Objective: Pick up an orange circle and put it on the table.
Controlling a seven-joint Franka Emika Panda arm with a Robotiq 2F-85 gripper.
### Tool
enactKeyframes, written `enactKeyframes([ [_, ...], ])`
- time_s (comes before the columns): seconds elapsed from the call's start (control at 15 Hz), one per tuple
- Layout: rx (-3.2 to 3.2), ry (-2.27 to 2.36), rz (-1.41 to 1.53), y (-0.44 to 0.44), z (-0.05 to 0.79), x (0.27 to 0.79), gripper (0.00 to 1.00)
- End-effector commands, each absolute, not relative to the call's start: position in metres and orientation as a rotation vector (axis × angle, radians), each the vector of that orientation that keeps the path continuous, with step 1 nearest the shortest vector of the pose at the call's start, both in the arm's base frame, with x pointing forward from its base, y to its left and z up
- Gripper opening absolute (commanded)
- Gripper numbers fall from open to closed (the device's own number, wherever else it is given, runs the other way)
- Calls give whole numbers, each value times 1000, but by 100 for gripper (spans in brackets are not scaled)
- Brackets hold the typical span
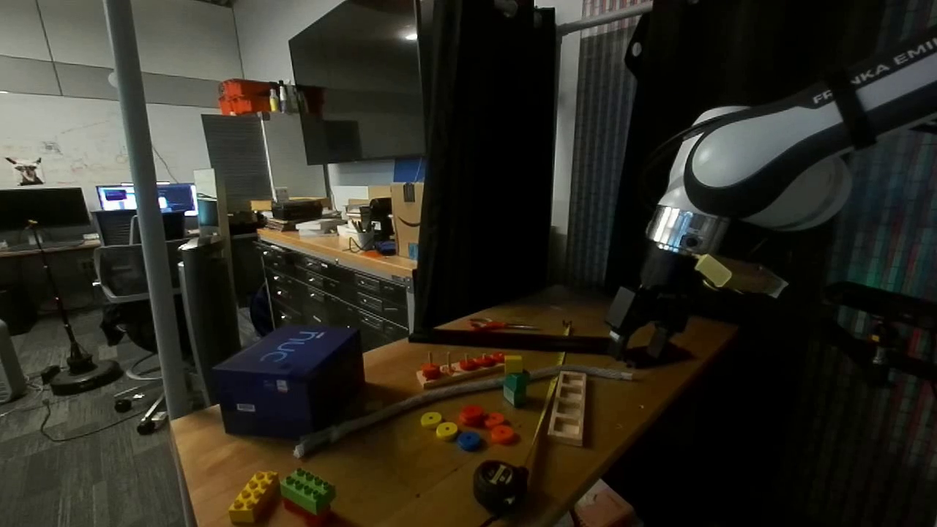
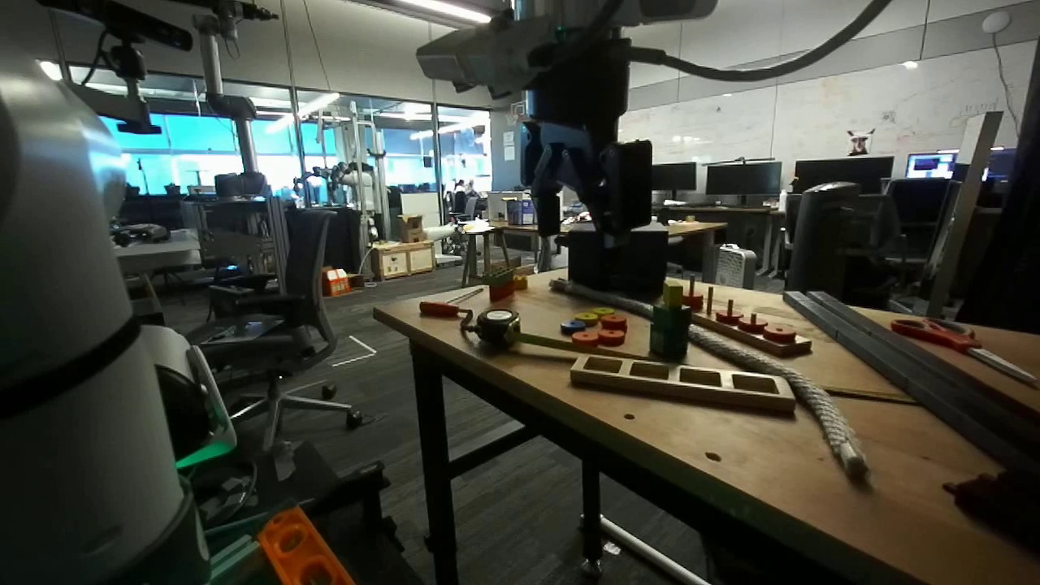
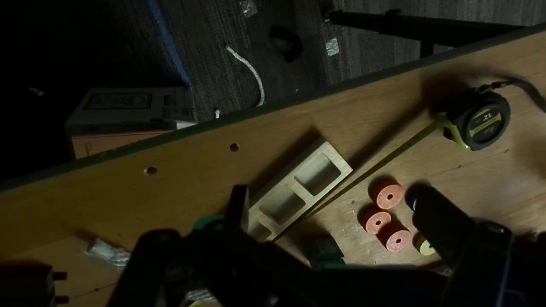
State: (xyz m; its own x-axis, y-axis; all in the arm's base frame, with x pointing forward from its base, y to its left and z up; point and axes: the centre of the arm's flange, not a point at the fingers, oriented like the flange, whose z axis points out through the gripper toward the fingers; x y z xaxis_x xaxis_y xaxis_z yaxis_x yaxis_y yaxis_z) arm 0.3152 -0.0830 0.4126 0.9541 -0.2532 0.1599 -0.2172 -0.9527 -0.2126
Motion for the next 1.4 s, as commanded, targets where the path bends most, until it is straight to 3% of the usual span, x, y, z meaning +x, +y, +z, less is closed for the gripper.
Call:
enactKeyframes([
  [0.0,-2913,354,-275,-83,413,315,100],
  [0.53,-3094,194,-187,-58,433,384,100],
  [1.33,-3403,-673,76,36,494,536,100],
])
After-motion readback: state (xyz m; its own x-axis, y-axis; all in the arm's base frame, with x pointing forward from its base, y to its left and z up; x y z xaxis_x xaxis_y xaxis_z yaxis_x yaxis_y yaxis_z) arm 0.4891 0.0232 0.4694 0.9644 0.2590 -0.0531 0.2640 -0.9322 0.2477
